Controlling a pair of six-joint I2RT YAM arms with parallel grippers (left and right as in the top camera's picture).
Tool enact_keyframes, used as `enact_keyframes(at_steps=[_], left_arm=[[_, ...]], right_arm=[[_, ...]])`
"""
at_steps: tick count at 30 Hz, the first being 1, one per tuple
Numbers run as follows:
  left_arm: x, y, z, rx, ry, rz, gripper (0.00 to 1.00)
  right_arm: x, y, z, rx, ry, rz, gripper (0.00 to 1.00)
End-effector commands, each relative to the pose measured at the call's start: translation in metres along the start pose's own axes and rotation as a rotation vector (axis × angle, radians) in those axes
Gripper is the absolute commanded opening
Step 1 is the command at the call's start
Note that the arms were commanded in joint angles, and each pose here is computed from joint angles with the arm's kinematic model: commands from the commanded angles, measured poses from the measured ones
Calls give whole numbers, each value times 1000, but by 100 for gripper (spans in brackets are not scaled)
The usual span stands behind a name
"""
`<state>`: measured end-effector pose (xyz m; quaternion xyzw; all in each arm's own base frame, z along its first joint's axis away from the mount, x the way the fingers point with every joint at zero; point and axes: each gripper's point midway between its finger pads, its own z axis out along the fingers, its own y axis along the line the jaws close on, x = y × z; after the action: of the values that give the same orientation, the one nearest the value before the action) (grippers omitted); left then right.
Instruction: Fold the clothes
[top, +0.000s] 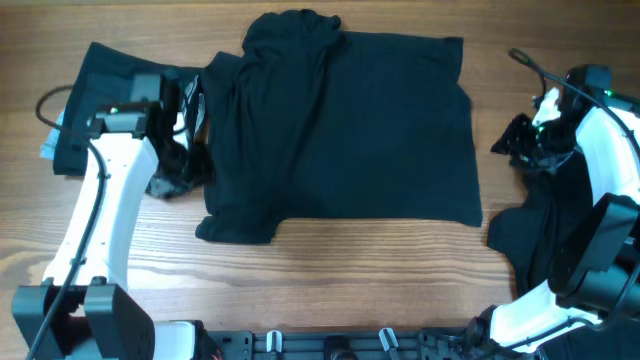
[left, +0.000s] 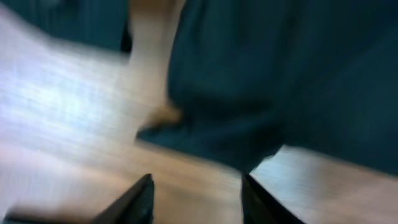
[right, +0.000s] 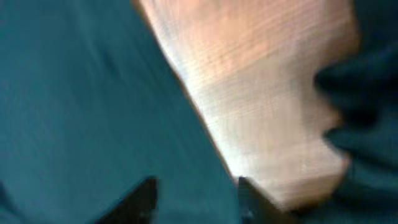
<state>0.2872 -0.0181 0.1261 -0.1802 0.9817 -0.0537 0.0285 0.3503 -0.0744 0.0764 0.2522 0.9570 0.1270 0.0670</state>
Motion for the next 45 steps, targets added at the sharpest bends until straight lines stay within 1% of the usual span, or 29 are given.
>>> enact_keyframes(at_steps=[1,2,3,5,7,9,13,15,16,18,21,23,24,25,26,27,29,31,35,37,40,45], left_arm=[[-23,-10,-8,48,-95,19,43],[-28,-13,-8,57,-116,22,34],[-32,-14,-8,63,-131,23,28],[-37,-16,-9,70,-154,35,24],[-40,-17,-9,73,-166,53,24],[-42,-18,-10,76,-174,54,29],[-45,-19,-10,80,-185,55,31],[-44,-19,-10,78,-181,55,32],[-43,-19,-10,78,-179,55,32],[-44,-19,-10,78,-180,55,34],[-45,-19,-10,79,-184,55,38],[-44,-19,-10,79,-184,55,39],[-44,-19,-10,79,-184,55,40],[-45,-19,-10,80,-184,55,41],[-45,-19,-10,80,-184,55,42],[-44,-19,-10,79,-184,55,43],[-45,-19,-10,80,-184,55,44],[-45,-19,-10,80,-184,55,44],[-45,-19,-10,80,-184,55,45],[-44,-19,-10,79,-184,55,45],[-45,-19,-10,80,-187,56,45],[-47,-20,-11,84,-195,56,45]], right_arm=[[-3,-16,16,65,-2,103,24],[-4,-24,21,96,0,113,17],[-5,-33,25,128,5,129,12],[-4,-54,30,179,22,180,7],[-6,-74,33,184,31,233,5],[-10,-91,34,176,19,281,5],[-17,-120,30,162,-9,359,10],[-16,-129,26,133,-11,405,10],[-18,-117,24,24,-4,373,10],[-21,-90,22,-137,2,288,10],[-18,-59,17,-274,15,175,11],[-18,-23,7,-402,-7,32,15],[-18,-5,3,-440,-18,-29,19],[-18,4,3,-436,-22,-65,26],[-17,11,7,-396,-19,-90,36],[-16,11,14,-335,-11,-85,41],[-18,-2,30,-142,-9,-71,49],[-21,-10,43,-13,-19,-79,50],[-19,-9,67,79,3,-133,51],[-15,-7,76,74,27,-145,51],[-6,11,86,-23,71,-230,47],[-2,15,90,-5,81,-249,47]])
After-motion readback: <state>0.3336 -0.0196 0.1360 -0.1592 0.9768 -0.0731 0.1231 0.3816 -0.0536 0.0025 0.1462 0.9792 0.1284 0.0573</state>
